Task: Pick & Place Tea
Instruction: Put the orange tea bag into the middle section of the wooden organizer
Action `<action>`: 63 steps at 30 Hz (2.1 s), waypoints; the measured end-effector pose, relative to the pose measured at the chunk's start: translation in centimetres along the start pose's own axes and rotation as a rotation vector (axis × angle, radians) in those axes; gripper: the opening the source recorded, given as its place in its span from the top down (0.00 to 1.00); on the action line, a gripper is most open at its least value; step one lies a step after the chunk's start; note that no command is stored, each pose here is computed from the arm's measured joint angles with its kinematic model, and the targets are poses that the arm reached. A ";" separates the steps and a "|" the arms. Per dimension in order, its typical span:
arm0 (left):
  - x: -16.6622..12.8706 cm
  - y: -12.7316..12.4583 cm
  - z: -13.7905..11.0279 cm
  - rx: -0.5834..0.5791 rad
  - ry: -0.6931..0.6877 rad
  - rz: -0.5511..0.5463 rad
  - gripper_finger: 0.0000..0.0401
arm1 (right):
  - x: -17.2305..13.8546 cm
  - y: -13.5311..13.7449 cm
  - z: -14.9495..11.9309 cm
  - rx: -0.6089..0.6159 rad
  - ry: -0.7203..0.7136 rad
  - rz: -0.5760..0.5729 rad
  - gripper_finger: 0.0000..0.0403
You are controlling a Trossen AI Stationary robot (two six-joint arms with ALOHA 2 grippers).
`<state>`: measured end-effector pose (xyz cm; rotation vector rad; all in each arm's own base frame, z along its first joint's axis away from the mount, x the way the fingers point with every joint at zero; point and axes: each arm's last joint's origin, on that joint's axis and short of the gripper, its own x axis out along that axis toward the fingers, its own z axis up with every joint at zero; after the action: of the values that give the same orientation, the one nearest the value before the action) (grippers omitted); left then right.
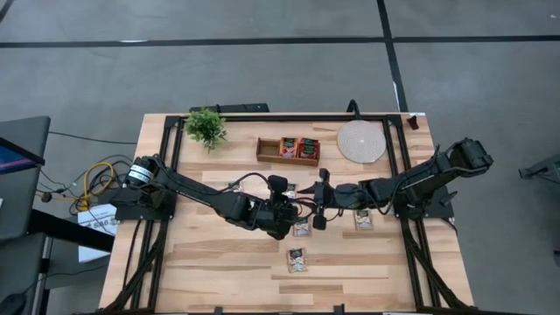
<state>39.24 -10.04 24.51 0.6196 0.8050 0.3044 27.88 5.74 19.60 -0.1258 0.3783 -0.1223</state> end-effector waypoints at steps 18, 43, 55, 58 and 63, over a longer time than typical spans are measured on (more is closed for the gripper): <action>0.0 0.0 0.1 -0.003 -0.005 0.002 1.00 | 0.0 0.0 -0.3 -0.013 0.025 0.001 0.99; -0.1 0.2 -0.5 0.035 0.059 0.103 0.88 | 0.1 -0.6 -0.2 0.042 0.017 -0.106 1.00; -1.0 -1.1 -8.1 -0.098 0.494 0.218 0.77 | 1.5 -8.3 0.2 0.200 -0.058 -0.320 1.00; -0.8 -2.7 -10.4 -0.105 0.519 0.242 0.78 | 1.6 -10.6 0.2 0.254 -0.088 -0.307 1.00; -0.8 -5.0 -13.3 -0.119 0.520 0.241 0.78 | 2.5 -13.4 -0.6 0.323 -0.098 -0.306 1.00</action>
<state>28.89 -9.03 14.79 0.5304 1.2012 0.7492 28.63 -7.83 20.05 0.1308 0.2352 -0.4750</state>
